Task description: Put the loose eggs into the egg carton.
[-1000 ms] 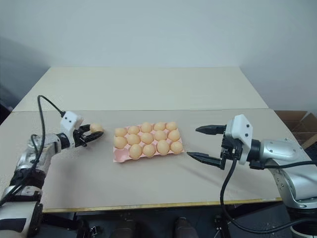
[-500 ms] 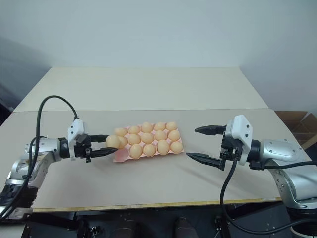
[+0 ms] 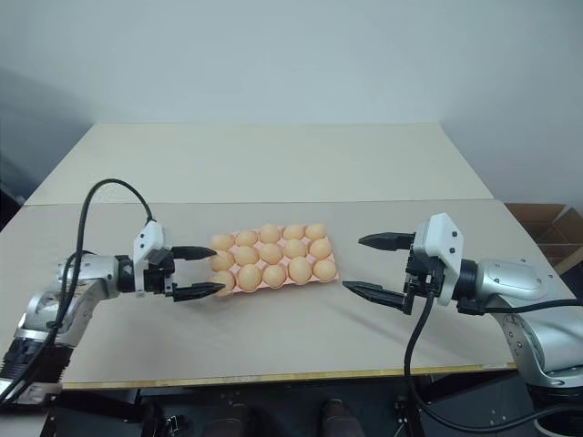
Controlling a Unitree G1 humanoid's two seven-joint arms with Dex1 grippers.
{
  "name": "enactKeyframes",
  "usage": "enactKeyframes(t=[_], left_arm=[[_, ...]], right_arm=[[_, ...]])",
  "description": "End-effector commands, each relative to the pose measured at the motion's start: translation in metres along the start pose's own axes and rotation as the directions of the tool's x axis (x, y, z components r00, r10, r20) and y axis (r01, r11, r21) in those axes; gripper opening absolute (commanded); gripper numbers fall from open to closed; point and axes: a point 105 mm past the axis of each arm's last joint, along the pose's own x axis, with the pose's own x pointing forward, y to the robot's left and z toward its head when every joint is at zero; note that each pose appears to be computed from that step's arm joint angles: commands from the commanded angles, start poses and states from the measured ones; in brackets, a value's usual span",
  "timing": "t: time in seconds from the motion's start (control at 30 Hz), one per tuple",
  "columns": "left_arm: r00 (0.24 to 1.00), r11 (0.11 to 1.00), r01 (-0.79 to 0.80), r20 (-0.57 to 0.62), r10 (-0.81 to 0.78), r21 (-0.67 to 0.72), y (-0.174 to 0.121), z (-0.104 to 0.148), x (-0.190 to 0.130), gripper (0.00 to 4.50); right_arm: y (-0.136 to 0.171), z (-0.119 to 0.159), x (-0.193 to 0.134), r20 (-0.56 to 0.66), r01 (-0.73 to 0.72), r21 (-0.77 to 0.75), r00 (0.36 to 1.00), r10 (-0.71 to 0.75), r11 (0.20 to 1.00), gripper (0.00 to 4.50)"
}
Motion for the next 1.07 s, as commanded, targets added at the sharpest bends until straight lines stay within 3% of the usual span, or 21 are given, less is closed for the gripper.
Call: enactKeyframes(t=[0.03, 0.37, 0.57, 1.07], left_arm=[[0.996, 0.998, -0.06, 0.07, 0.058, 0.027, 0.004, 0.026, -0.035, 4.49], [0.959, 0.959, -0.281, 0.014, 0.282, -0.035, -0.015, 0.021, -0.104, 4.49], [0.938, 0.938, -0.336, 0.055, 0.341, -0.086, -0.037, 0.023, -0.104, 4.49], [0.919, 0.915, -0.382, 0.056, 0.391, -0.132, -0.044, 0.025, -0.101, 4.49]], right_arm=[[-0.001, 0.013, -0.002, 0.037, 0.01, -0.044, 0.999, -0.008, 0.999, 4.5], [-0.01, 0.004, -0.007, 0.017, 0.007, -0.025, 1.0, -0.006, 1.0, 4.5], [-0.022, 0.007, -0.003, 0.027, 0.006, -0.032, 1.0, -0.005, 0.999, 4.5], [-0.021, 0.005, 0.002, 0.022, -0.035, -0.031, 0.999, 0.036, 0.999, 4.5]])
